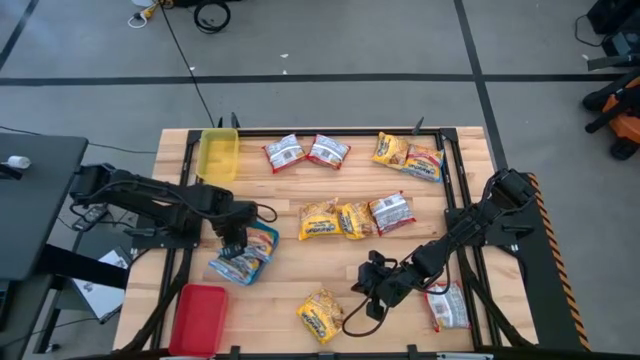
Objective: Sort Maruchan noodles
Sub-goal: Put the bottom blue noodle pack into the blue bin
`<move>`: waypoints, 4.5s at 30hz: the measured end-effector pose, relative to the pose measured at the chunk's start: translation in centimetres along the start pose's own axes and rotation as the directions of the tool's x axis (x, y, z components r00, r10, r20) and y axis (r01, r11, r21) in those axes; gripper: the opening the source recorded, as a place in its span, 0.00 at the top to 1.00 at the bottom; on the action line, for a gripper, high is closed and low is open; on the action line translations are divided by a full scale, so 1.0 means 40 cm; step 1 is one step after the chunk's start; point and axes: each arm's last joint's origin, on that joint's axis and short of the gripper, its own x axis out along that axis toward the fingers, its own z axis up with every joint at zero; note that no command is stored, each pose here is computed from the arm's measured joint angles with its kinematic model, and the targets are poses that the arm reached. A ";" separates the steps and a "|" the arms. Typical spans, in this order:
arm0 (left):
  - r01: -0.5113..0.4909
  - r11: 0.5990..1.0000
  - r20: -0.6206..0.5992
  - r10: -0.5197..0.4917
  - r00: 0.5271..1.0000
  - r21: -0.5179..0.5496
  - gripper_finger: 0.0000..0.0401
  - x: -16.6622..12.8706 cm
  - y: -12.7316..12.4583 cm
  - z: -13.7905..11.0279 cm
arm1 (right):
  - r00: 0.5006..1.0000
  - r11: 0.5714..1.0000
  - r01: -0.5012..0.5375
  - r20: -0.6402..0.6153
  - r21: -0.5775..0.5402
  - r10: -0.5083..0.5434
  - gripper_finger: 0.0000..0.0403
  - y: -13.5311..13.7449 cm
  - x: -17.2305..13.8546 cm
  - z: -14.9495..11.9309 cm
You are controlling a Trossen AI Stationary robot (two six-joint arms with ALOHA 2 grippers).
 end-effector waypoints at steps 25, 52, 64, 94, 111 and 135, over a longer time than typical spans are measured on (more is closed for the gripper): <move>-0.136 0.991 0.078 0.136 0.988 -0.004 0.72 -0.151 -0.015 0.045 | 1.000 1.000 -0.004 0.005 0.007 0.004 0.97 -0.003 0.002 0.006; -0.485 0.660 0.483 0.206 0.851 0.573 0.46 -0.153 -0.297 -0.037 | 0.998 0.997 0.046 0.054 -0.068 -0.042 0.97 0.008 -0.006 -0.005; -0.504 0.580 0.354 0.359 0.863 0.640 0.38 -0.060 -0.304 -0.011 | 0.998 0.997 0.045 0.053 -0.064 -0.042 0.97 0.008 -0.005 -0.005; 0.086 0.853 -0.162 -0.002 0.987 0.515 0.96 -0.021 -0.098 0.163 | 0.999 0.998 0.024 0.041 -0.050 -0.022 0.97 0.020 -0.012 -0.017; 0.330 0.900 -0.343 -0.226 0.912 0.284 0.95 0.007 -0.017 0.133 | 0.997 0.994 0.068 0.027 -0.091 -0.066 0.97 0.000 -0.005 -0.010; -0.041 0.962 -0.390 0.148 0.909 0.270 0.95 -0.015 0.083 0.123 | 0.996 0.993 0.086 0.029 -0.075 -0.084 0.93 -0.011 0.000 -0.002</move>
